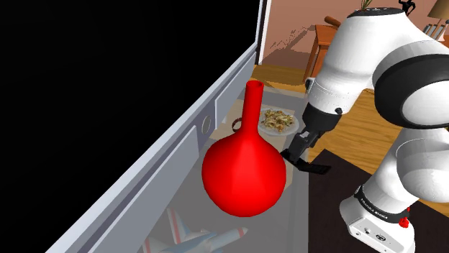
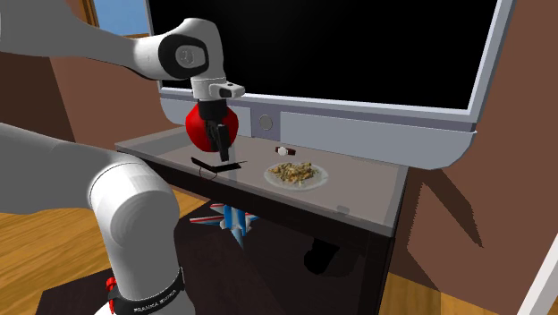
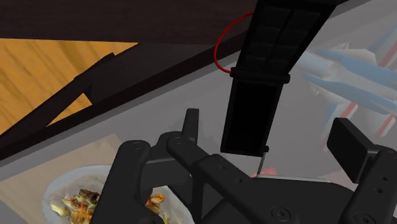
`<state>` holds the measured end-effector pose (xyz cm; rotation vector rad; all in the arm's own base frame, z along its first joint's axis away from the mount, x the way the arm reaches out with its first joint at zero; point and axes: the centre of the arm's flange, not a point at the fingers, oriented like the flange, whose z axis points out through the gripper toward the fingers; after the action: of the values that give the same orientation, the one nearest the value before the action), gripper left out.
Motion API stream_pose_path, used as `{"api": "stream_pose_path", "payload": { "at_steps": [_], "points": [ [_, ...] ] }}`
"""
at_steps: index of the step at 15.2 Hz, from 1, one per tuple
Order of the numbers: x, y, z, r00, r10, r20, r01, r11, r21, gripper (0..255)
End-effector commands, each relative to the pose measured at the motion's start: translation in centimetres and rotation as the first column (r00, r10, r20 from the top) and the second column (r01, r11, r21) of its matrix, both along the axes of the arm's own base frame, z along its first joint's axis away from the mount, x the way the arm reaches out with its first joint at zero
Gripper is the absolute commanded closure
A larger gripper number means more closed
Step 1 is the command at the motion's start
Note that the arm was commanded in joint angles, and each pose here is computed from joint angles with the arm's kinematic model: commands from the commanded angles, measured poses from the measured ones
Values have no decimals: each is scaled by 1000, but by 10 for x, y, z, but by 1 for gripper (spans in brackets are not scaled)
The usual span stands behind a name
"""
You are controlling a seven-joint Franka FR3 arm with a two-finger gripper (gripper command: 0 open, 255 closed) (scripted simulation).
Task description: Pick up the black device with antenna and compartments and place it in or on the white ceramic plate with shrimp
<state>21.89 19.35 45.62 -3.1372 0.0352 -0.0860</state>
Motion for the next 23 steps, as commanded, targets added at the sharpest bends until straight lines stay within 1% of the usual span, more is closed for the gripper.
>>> {"api": "stream_pose_path", "payload": {
  "at_steps": [1, 6, 13, 14, 23],
  "points": [
    [1, 0, -8, 1000, -3, 3, 3, 1000, 1, 0],
    [2, 0, -32, 1000, -3, 3, 3, 1000, 1, 0],
    [2, 0, -32, 1000, -3, 3, 3, 1000, 1, 0],
    [2, 0, -32, 1000, -3, 3, 3, 1000, 1, 255],
    [2, 0, -32, 1000, -3, 3, 3, 1000, 1, 255]
  ]
}}
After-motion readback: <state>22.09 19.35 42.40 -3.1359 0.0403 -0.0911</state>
